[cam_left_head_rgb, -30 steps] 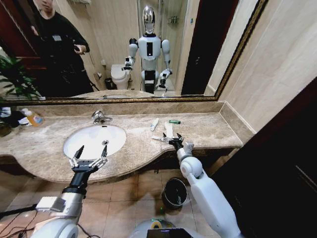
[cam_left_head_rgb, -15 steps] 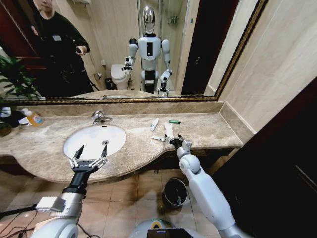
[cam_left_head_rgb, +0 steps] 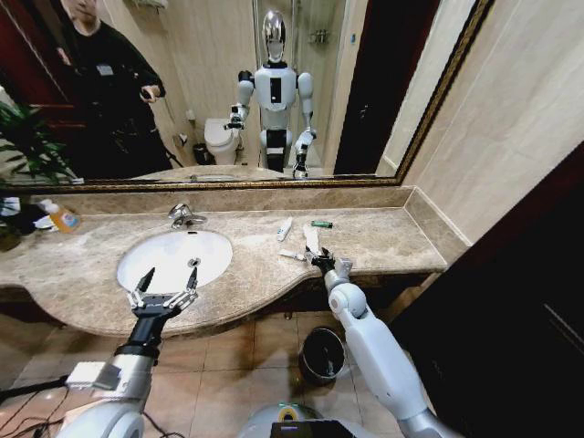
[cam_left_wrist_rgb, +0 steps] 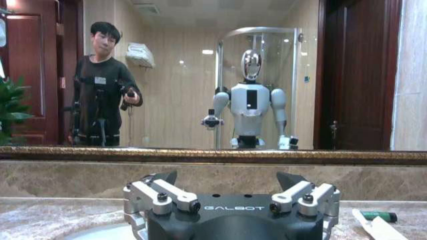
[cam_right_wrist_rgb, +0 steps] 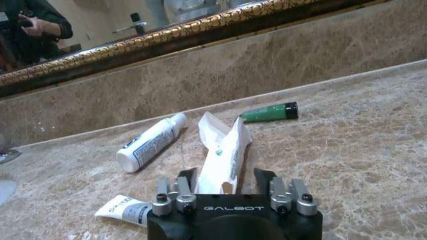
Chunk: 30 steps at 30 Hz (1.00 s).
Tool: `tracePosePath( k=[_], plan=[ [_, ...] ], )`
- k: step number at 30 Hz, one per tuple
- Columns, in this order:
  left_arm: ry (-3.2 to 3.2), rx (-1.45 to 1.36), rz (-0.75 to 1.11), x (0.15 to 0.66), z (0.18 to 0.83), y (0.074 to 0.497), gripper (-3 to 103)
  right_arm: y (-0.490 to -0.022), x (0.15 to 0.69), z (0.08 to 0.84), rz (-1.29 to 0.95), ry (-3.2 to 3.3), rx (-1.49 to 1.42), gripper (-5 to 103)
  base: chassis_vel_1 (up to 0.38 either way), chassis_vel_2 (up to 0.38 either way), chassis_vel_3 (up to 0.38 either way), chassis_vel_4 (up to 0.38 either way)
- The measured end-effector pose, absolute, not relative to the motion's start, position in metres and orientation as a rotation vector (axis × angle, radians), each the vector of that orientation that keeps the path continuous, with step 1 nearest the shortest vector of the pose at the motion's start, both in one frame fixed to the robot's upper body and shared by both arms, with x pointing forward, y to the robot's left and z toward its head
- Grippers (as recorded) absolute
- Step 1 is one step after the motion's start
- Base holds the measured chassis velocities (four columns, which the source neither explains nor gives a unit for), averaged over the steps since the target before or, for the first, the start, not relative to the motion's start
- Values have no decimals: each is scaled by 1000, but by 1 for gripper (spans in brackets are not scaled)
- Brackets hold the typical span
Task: Pick up the trash from the sink and place it in the trash bin.
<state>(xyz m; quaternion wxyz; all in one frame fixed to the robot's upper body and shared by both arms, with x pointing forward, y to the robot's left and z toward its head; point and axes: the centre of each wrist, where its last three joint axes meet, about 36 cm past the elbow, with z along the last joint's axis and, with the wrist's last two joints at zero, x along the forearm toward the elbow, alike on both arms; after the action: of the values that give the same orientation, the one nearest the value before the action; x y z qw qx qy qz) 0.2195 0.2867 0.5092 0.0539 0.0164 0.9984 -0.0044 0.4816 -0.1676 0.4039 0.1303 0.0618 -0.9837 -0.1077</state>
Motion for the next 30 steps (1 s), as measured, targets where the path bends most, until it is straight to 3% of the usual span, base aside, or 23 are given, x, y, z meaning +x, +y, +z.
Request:
tracePosePath(
  k=[1,4,5,10,13,15,16,30],
  plan=[
    [3033,50,-13,219,509,287,100,-168,482,403,-311,-2857,179,51,0,0,0,0],
    [3033,50,-13,219,509,287,100,-168,481,402,-307,-2857,179,51,0,0,0,0],
    [3033,50,-13,219,509,287,100,-168,481,402,-306,-2857,179,40,0,0,0,0],
    [3033,50,-13,219,509,287,100,-167,479,403,-307,-2861,181,24,0,0,0,0],
    [3033,50,-13,219,509,287,100,-167,477,403,-302,-2862,181,8,0,0,0,0],
    [3033,50,-13,219,509,287,100,-167,477,402,-299,-2862,182,8,0,0,0,0],
    [3033,50,-13,219,509,287,100,-167,476,402,-296,-2862,182,1,0,0,0,0],
    [3033,50,-13,219,509,287,100,-172,454,430,-299,-2940,198,0,0,0,0,0]
  ],
)
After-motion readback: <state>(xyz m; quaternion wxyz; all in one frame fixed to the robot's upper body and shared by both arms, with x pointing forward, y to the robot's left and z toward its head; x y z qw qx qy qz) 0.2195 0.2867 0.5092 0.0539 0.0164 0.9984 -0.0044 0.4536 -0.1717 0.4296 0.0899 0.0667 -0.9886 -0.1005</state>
